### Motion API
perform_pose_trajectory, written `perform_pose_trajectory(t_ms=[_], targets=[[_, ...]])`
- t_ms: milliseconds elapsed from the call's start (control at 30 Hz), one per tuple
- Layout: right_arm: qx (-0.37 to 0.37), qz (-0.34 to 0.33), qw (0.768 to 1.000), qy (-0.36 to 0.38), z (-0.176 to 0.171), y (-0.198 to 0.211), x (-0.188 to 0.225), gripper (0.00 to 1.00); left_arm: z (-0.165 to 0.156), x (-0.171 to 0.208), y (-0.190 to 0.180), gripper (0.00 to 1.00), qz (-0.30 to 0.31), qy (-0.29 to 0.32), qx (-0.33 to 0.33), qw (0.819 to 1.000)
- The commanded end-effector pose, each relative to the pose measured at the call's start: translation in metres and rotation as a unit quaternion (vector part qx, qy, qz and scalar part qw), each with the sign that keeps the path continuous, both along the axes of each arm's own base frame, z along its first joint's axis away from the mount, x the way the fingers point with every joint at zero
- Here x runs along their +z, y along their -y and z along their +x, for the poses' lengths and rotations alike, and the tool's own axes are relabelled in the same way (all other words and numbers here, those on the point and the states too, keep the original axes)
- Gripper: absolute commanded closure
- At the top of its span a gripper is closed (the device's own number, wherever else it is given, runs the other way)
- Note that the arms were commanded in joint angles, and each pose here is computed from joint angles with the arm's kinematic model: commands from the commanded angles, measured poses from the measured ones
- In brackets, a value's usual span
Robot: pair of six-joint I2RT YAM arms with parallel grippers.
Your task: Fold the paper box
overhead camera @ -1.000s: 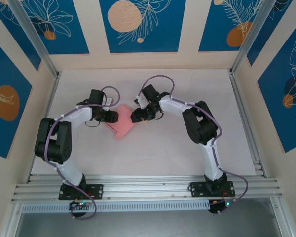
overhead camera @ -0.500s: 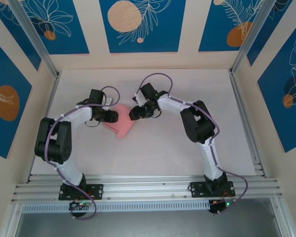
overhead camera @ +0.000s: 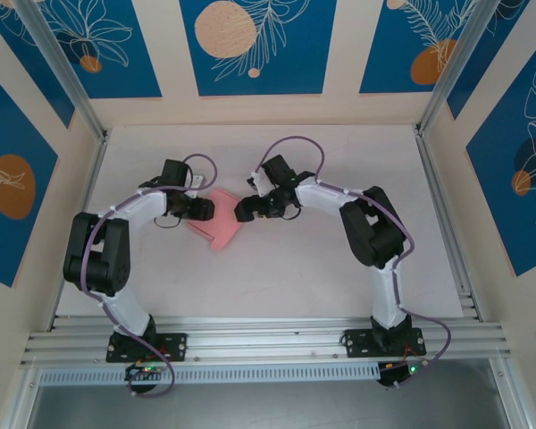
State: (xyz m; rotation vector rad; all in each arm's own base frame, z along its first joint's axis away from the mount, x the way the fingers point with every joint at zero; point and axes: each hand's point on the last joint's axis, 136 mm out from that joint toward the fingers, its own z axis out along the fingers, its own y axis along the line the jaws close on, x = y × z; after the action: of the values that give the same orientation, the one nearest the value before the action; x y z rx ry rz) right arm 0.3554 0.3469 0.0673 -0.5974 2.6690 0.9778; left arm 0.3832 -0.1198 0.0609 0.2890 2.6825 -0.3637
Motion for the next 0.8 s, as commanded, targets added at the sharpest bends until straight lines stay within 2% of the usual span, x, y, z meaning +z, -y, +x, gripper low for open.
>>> perform_pose_trajectory(t_ms=[0,100,200,400,567,767], targets=[[-0.038,0.024,0.999,0.024,-0.004,0.009,0.030,0.08,0.002,0.002,-0.001,0.40,0.006,-0.007,-0.003,1.000],[-0.073,0.000,0.997,0.040,-0.024,0.014,0.023,0.12,0.003,0.001,-0.002,0.40,0.008,-0.007,-0.002,1.000],[-0.091,-0.034,0.993,0.071,-0.052,0.003,0.007,0.18,0.003,-0.002,-0.002,0.40,0.009,-0.010,-0.002,1.000],[-0.077,-0.040,0.986,0.141,-0.096,-0.057,-0.011,0.23,0.005,-0.006,-0.002,0.40,0.007,-0.018,-0.003,1.000],[-0.087,-0.037,0.981,0.170,-0.100,-0.080,-0.018,0.25,0.006,-0.004,-0.001,0.40,0.006,-0.018,-0.006,1.000],[-0.094,-0.041,0.974,0.203,-0.085,-0.041,0.014,0.25,0.005,0.017,-0.006,0.38,0.008,0.007,-0.002,1.000]])
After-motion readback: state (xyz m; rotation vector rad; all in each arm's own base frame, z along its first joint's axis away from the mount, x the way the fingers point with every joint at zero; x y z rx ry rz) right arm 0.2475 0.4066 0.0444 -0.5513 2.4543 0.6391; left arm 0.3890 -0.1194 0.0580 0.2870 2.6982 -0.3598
